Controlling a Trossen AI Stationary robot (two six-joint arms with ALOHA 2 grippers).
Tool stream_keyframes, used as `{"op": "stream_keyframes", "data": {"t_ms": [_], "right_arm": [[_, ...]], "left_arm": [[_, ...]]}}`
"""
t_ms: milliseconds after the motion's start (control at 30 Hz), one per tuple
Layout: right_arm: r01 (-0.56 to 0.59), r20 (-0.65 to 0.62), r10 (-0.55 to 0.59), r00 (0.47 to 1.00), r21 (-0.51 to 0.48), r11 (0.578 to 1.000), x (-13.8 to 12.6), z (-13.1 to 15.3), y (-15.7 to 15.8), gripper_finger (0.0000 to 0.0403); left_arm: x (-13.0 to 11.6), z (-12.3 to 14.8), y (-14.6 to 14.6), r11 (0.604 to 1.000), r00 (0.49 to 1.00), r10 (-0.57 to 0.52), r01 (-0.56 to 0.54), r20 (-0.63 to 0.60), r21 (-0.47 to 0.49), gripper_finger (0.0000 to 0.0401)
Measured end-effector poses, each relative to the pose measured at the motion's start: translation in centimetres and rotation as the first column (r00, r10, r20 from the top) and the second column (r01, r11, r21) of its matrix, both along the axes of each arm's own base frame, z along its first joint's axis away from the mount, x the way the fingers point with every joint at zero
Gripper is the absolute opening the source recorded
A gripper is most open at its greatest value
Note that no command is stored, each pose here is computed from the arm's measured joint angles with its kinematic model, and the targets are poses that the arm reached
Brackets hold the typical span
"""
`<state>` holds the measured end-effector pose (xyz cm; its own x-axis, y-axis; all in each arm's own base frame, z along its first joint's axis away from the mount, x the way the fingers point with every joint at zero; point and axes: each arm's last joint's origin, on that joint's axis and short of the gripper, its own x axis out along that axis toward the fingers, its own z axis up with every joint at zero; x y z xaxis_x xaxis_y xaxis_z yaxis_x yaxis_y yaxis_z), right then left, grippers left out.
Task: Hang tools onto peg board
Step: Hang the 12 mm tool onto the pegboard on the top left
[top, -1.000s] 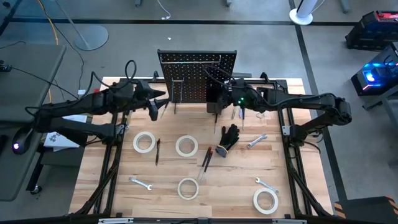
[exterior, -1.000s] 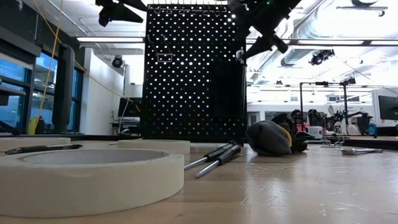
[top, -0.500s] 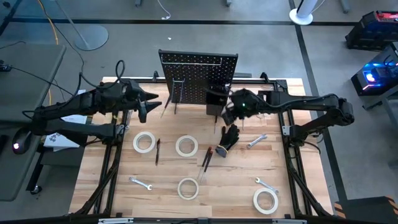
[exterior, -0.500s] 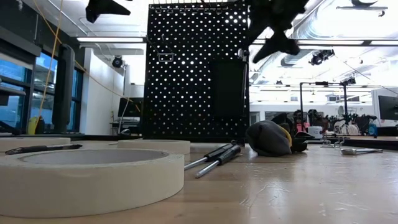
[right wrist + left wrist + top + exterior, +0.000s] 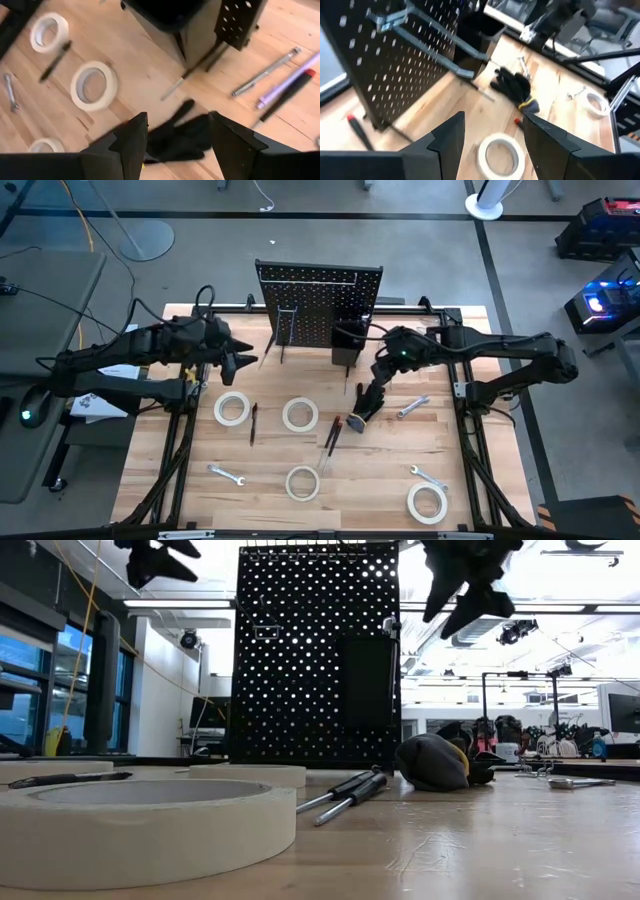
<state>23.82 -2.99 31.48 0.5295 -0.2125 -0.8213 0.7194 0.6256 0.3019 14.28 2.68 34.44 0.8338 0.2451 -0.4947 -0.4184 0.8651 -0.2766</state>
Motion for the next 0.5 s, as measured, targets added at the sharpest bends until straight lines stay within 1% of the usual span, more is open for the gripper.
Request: {"op": "stream_keyframes", "data": {"t_ms": [167,300,400,500], "right_arm": [[0.001,-0.006,-0.001,1.000,0.000,1.000,-0.1,0.0,0.0,0.0200],[0.002,-0.006,-0.002,1.000,0.000,1.000,-0.1,0.0,0.0,0.0200],[0.012,-0.008,-0.012,1.000,-0.016,1.000,-0.1,0.0,-0.1,0.0200],[0.020,-0.009,-0.020,1.000,-0.028,0.999,-0.1,0.0,-0.1,0.0200]], "left_arm": [[-0.3,-0.9,-0.1,0.997,0.996,0.017,-0.024,-0.090,-0.077,0.0188],[-0.3,-1.9,-0.3,0.985,0.982,0.002,-0.035,-0.187,-0.172,0.0188],[-0.2,-3.0,-0.5,0.965,0.952,0.000,-0.081,-0.306,-0.251,0.0188],[0.0,-4.0,-0.7,0.948,0.910,0.010,-0.140,-0.414,-0.285,0.0188]]}}
